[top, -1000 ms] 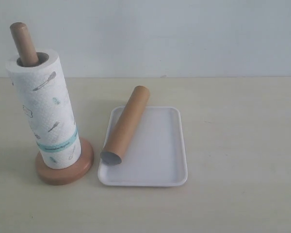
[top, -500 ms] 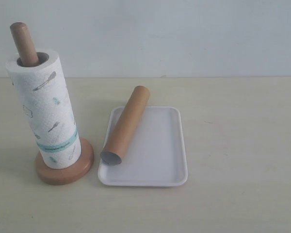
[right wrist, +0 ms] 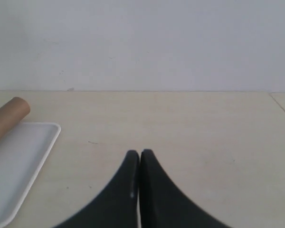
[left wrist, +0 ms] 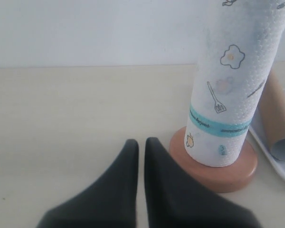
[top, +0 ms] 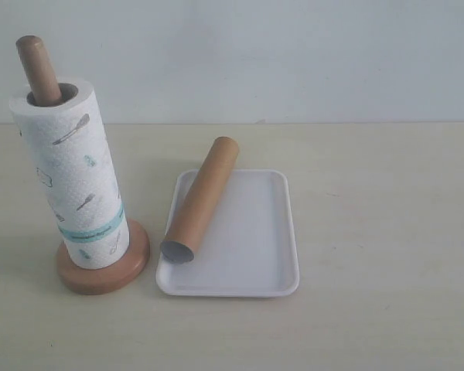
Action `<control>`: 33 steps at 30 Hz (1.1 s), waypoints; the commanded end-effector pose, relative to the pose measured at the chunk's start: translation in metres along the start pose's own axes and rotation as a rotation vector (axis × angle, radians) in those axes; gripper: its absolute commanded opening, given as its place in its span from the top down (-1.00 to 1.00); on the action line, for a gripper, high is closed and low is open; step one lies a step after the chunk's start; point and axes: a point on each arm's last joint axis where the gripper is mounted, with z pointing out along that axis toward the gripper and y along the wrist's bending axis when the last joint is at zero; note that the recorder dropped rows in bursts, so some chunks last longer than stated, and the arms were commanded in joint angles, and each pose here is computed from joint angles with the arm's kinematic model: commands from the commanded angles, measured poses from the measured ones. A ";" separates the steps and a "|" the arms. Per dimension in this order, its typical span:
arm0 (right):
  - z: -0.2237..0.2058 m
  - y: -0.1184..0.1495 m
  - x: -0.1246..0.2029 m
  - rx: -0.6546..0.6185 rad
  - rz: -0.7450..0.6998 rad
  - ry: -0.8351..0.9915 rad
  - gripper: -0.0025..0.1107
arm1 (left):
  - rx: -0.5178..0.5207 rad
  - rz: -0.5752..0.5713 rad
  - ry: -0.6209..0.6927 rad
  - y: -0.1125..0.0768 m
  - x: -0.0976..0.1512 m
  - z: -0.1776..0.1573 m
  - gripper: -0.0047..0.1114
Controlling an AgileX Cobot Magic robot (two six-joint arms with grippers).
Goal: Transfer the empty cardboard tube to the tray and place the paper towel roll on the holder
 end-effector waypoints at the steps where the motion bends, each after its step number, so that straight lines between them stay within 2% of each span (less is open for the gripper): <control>1: 0.001 0.002 0.011 -0.019 -0.048 0.000 0.96 | 0.004 0.007 0.002 0.000 0.001 0.000 0.85; 10: 0.004 0.002 0.058 -0.040 0.003 -0.047 0.96 | 0.004 0.007 0.002 0.000 0.001 0.000 0.85; 13: 0.004 0.002 0.068 -0.038 0.007 0.072 0.96 | 0.004 0.007 0.002 0.000 0.001 0.000 0.85; 21: 0.004 0.002 0.069 -0.035 -0.008 0.074 0.96 | 0.004 0.007 0.002 0.000 0.001 0.000 0.85; 26: 0.004 -0.002 0.069 0.035 0.008 0.075 0.96 | 0.004 0.007 0.002 0.000 0.001 0.000 0.85; 33: 0.004 -0.002 0.069 0.040 0.009 0.075 0.96 | 0.004 0.007 0.002 0.000 0.001 0.000 0.85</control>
